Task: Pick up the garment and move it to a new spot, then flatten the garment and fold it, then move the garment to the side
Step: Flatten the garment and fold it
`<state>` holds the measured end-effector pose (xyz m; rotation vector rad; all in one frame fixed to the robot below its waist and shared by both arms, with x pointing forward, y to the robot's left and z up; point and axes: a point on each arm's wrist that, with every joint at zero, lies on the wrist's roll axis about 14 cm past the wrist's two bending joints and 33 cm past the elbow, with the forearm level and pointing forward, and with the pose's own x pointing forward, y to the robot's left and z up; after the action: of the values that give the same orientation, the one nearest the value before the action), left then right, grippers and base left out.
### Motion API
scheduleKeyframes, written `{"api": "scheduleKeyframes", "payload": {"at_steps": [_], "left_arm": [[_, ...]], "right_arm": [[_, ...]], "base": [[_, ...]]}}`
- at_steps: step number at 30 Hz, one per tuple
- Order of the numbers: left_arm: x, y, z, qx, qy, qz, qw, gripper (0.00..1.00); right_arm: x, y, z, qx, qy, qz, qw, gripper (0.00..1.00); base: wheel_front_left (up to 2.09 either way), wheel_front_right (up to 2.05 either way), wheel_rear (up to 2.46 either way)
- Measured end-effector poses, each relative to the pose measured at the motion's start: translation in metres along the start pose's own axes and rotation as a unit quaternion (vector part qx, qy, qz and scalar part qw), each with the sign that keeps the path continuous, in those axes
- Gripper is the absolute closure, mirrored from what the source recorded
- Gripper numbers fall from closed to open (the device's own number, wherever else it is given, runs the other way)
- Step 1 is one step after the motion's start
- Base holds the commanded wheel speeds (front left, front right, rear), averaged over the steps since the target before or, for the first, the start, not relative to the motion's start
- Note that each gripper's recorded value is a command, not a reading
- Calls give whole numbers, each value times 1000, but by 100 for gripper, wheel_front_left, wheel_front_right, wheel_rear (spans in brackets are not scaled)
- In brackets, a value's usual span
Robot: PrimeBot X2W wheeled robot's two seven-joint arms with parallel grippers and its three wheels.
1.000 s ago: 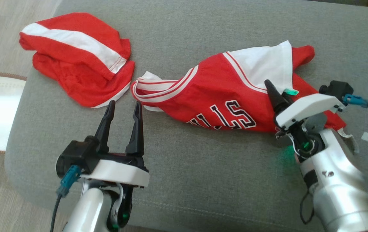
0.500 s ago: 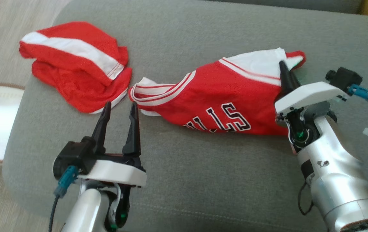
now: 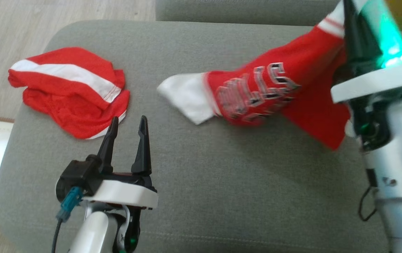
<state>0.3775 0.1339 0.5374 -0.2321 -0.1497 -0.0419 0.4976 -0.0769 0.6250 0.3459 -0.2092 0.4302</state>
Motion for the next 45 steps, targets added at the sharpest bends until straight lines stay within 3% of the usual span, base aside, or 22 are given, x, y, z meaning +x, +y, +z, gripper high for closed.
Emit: {"api": "scheduleKeyframes", "payload": {"at_steps": [3, 10, 21, 22, 23, 29, 33, 37, 45], "left_arm": [[-1, 4, 1, 0, -2, 7, 1000, 0], [0, 17, -5, -4, 9, 29, 1000, 0], [8, 45, -17, 3, 28, 69, 997, 0], [9, 48, -18, 3, 30, 73, 997, 0], [9, 51, -19, 4, 31, 78, 996, 0], [9, 64, -23, 10, 38, 98, 994, 0], [11, 61, -25, 8, 40, 93, 995, 0], [14, 56, -24, 5, 37, 85, 996, 0], [22, 44, -7, 7, 7, 64, 998, 0]], "right_arm": [[8, 27, 30, -40, -24, 52, 998, 100], [40, 40, 29, -129, 4, 107, 986, 100], [138, -4, -8, -241, 72, 101, 963, 100], [144, -9, -17, -248, 85, 98, 960, 24], [149, -14, -26, -255, 97, 94, 957, 0], [149, -42, -96, -273, 195, 75, 939, 0], [144, -58, -103, -275, 215, 53, 936, 0], [141, -64, -94, -271, 202, 39, 940, 0], [118, -83, -45, -226, 119, -15, 967, 0]], "base": [[0, 0, 0], [0, 0, 0], [0, 0, 0], [0, 0, 0], [0, 0, 0], [0, 0, 0], [0, 0, 0], [0, 0, 0], [0, 0, 0]]}}
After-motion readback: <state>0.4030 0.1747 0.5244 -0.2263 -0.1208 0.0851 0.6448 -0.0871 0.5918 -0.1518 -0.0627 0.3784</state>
